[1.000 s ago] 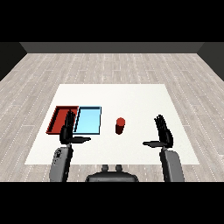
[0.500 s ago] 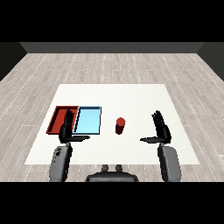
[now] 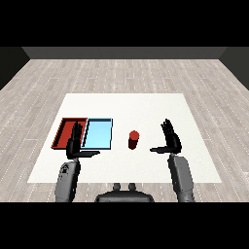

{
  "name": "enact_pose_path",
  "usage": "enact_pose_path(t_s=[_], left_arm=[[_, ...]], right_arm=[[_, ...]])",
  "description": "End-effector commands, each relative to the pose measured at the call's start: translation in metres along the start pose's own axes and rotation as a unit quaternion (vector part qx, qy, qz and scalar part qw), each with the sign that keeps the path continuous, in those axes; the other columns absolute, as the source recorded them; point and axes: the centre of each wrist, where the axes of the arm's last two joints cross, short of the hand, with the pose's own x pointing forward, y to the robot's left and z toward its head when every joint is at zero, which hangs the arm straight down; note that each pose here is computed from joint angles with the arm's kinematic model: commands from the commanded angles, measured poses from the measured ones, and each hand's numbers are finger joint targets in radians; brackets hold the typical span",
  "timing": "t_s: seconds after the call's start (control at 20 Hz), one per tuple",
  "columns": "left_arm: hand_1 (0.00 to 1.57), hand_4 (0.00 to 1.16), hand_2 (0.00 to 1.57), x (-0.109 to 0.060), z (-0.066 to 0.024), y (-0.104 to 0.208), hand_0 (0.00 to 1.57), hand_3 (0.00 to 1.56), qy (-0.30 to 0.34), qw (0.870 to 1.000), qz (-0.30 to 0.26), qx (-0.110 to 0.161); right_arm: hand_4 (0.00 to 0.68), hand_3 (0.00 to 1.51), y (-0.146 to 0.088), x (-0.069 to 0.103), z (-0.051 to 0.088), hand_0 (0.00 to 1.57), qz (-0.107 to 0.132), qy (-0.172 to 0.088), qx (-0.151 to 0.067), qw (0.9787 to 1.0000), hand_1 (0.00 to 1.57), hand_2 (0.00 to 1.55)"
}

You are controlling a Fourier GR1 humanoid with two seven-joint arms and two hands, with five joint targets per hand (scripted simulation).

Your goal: Pick the red can and put it in the red box

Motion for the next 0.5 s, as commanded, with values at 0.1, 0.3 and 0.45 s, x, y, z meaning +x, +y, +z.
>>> enact_pose_path(t_s=[0.1, 0.3, 0.45], left_arm=[[0.0, 0.0, 0.0, 0.0, 0.0098, -0.001, 0.0, 0.0, 0.007, 1.0, 0.008, 0.011], [0.0, 0.0, 0.0, -0.014, -0.0105, 0.0, 0.0, 0.0, 0.006, 1.0, 0.008, 0.005], [0.0, 0.0, 0.0, 0.013, -0.0027, -0.018, 0.0, 0.0, 0.004, 1.0, 0.008, 0.006]], right_arm=[[0.0, 0.0, 0.015, -0.003, 0.006, 0.0, -0.021, 0.016, 0.008, 0.9996, 0.0, 0.0], [0.0, 0.0, 0.034, -0.018, 0.004, 0.0, -0.039, 0.013, 0.003, 0.9992, 0.0, 0.0], [0.0, 0.0, 0.041, -0.032, -0.012, 0.0, -0.046, 0.032, 0.012, 0.9984, 0.0, 0.0]])
